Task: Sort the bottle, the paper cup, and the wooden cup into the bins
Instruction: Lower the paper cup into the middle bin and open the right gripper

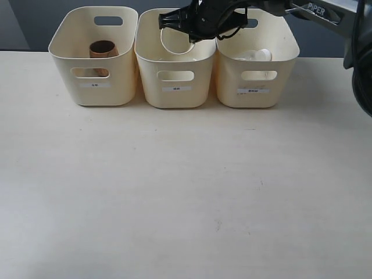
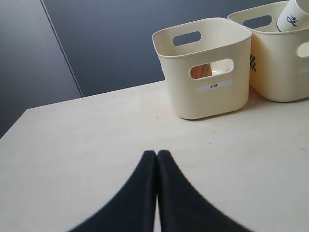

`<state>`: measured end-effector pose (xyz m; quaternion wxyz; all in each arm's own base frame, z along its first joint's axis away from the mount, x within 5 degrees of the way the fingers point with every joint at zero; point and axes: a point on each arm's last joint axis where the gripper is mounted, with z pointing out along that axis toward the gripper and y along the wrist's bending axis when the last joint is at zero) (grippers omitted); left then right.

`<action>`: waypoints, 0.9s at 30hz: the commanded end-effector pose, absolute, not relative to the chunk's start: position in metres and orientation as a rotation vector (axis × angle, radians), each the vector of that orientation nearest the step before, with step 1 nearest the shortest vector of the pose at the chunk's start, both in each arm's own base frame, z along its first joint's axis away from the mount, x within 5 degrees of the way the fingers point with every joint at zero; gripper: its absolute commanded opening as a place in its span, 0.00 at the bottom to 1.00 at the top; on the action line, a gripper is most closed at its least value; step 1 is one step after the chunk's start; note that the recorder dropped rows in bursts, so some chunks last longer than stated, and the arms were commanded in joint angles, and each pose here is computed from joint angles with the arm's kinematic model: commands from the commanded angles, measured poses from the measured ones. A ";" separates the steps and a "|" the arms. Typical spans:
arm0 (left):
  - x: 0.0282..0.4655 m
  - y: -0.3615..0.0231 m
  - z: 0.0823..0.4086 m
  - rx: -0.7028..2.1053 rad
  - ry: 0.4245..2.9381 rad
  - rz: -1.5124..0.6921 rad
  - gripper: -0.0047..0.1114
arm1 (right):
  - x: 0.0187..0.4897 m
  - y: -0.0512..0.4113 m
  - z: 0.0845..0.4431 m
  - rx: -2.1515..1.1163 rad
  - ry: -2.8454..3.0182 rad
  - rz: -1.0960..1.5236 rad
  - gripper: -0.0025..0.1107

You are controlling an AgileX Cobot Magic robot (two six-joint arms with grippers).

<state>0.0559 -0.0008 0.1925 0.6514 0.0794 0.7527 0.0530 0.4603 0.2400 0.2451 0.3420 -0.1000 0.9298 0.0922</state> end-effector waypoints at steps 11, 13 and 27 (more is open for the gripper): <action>0.056 -0.001 0.193 0.181 1.700 0.117 0.04 | 0.460 0.234 0.243 -0.369 2.433 0.152 0.02; 0.056 -0.001 0.193 0.181 1.700 0.117 0.04 | 0.460 0.234 0.243 -0.367 2.435 0.157 0.09; 0.056 -0.001 0.193 0.181 1.700 0.117 0.04 | 0.458 0.234 0.242 -0.353 2.466 0.166 0.77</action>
